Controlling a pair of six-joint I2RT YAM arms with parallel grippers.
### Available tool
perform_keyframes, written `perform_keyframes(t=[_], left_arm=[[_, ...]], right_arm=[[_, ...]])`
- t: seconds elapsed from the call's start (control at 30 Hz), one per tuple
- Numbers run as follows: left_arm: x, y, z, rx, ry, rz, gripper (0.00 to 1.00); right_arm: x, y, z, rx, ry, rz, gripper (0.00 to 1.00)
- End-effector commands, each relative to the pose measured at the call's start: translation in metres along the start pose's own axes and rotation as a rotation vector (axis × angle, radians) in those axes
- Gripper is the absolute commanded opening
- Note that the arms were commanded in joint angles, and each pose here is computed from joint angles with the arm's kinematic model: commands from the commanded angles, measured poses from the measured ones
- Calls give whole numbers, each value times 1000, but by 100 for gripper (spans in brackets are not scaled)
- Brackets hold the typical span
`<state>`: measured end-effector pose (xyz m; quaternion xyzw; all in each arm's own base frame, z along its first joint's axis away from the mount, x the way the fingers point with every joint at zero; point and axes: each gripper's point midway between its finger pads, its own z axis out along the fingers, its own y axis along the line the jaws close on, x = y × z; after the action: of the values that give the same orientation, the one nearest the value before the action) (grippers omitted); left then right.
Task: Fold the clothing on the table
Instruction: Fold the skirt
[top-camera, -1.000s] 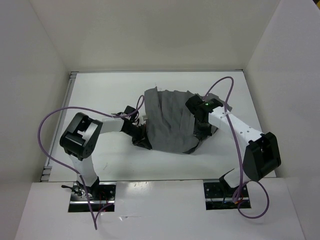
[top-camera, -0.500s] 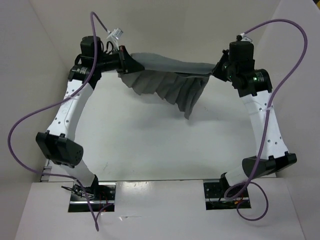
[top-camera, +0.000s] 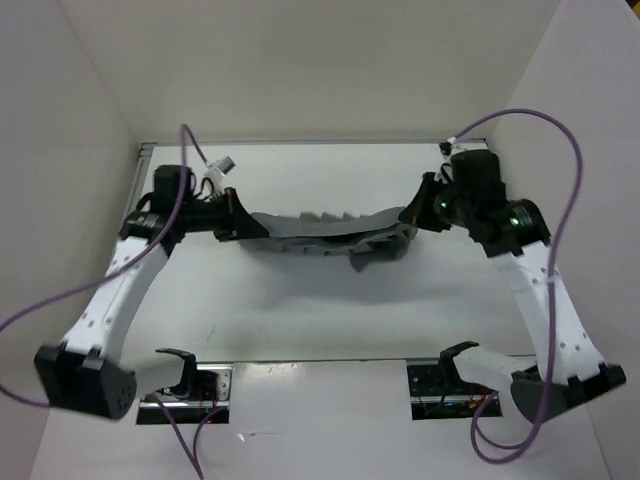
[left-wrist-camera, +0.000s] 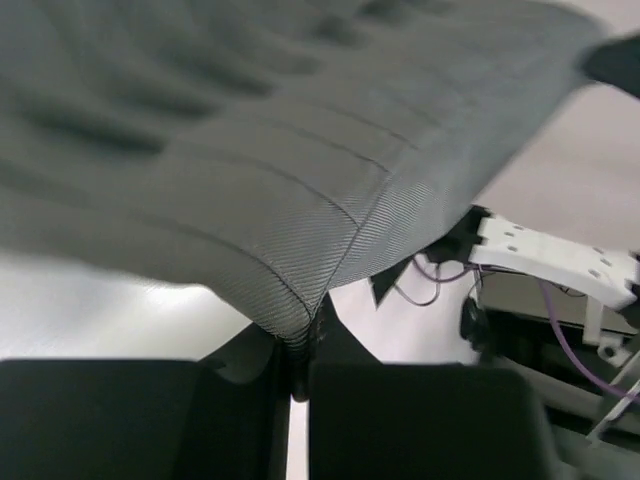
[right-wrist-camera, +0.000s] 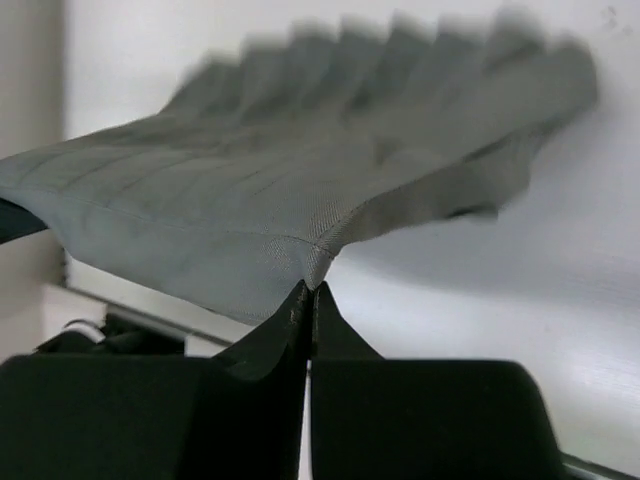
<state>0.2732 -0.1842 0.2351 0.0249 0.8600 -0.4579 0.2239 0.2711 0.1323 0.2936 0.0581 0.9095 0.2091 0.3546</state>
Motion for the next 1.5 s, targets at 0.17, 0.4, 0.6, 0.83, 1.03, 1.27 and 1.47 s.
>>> perform_keyframes(t=[0.17,0.4,0.6,0.83,1.03,1.27,1.47], left_arm=[[-8,-164,-123,264,-343,424,0],[-55,-123,-79,187,-301,323,0],[-97,-27,-2,93,-170,142,0],[-196,-19,13,125,-186,148,0],[-219,-56,-42,139,-316,247,0],[-133,10,-10,102,-207,34,0],[-42,58,13,36,-77,-121,0]], right_arm=[[-42,84,-153,-435,-350,-133,0],[-80,101,-106,-444,-347,-115,0],[-103,68,-6,-326,-227,-56,0],[-214,57,30,-174,-371,-88,0],[-255,84,-15,-187,-500,-145,0],[-150,73,81,-87,-78,-149,0],[-11,45,103,-20,176,-102,0]])
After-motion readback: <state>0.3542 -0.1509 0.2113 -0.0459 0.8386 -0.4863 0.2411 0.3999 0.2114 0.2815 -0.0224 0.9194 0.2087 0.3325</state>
